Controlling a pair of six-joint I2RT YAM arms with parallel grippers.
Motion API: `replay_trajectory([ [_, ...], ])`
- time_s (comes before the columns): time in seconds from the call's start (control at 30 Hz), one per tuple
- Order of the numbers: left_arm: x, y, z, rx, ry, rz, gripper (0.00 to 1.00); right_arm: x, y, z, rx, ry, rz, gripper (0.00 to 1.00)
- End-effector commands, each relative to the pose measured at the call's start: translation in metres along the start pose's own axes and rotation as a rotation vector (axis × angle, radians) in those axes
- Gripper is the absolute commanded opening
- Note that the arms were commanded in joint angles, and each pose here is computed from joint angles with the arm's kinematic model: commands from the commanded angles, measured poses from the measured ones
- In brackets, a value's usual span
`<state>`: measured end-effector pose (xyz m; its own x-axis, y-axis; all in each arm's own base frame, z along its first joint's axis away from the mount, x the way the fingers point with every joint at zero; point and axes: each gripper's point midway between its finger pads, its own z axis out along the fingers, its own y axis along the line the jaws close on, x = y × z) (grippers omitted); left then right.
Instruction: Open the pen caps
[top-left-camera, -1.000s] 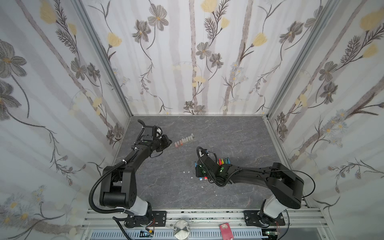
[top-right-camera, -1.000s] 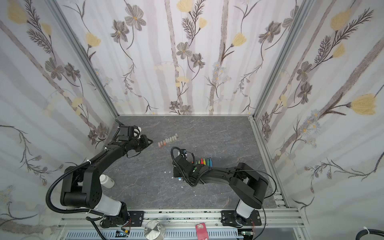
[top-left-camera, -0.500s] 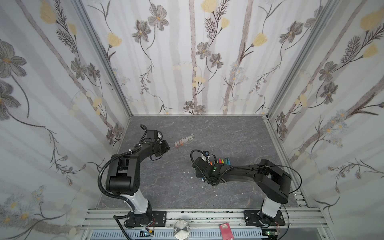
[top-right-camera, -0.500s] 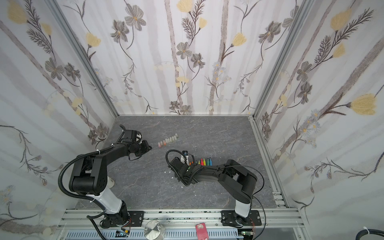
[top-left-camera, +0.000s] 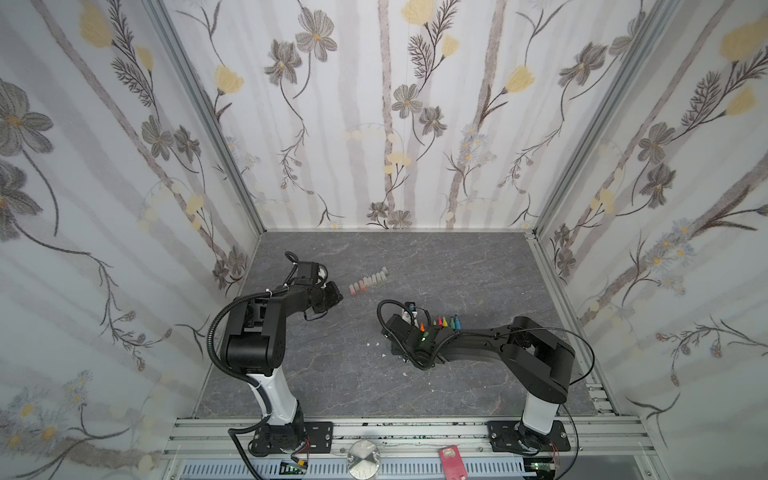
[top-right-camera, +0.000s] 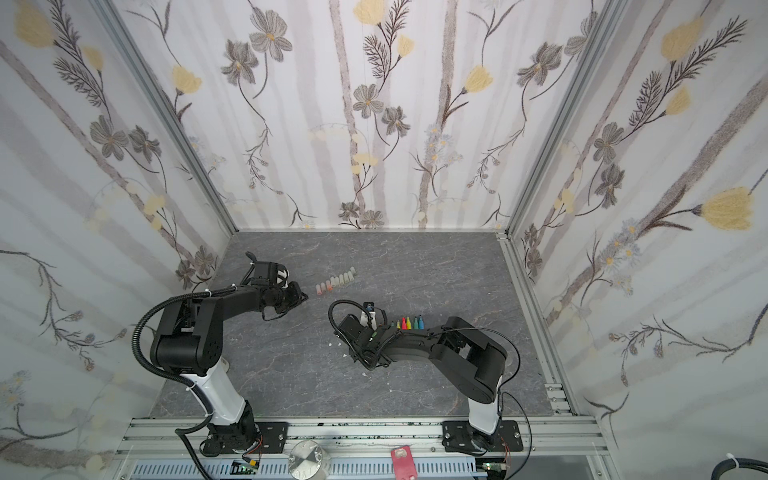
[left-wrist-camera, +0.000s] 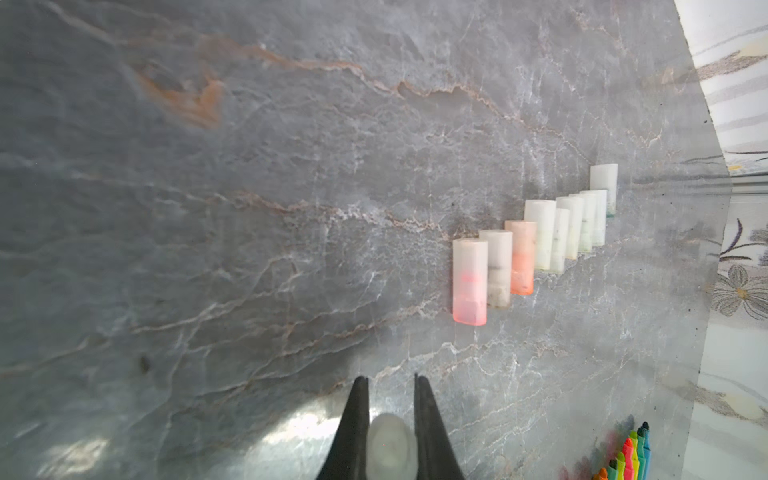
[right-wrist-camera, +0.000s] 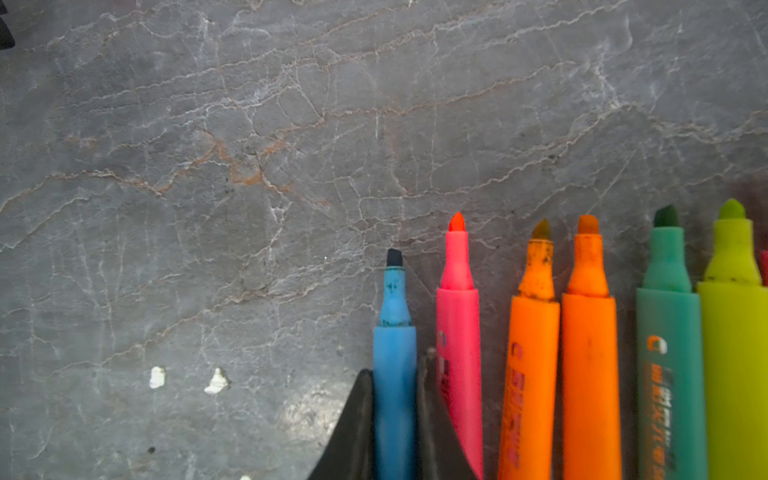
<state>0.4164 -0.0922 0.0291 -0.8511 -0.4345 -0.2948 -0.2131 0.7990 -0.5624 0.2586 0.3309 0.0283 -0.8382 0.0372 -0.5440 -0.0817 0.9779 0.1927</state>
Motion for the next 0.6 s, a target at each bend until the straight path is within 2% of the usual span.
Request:
replay_trajectory([
  [0.0,-0.011,-0.007,0.006,0.028,-0.021,0.01,0.0,-0.001,-0.002,0.001,0.019,-0.004,0.006,0.19],
  [0.47,-0.024,-0.018,0.027,0.044,-0.041,0.003,0.0,-0.01,0.0,-0.012,-0.01,-0.044,0.016,0.31],
  [0.57,-0.023,-0.019,0.03,0.043,-0.039,-0.001,0.05,-0.018,-0.002,-0.022,-0.019,-0.077,0.017,0.33],
])
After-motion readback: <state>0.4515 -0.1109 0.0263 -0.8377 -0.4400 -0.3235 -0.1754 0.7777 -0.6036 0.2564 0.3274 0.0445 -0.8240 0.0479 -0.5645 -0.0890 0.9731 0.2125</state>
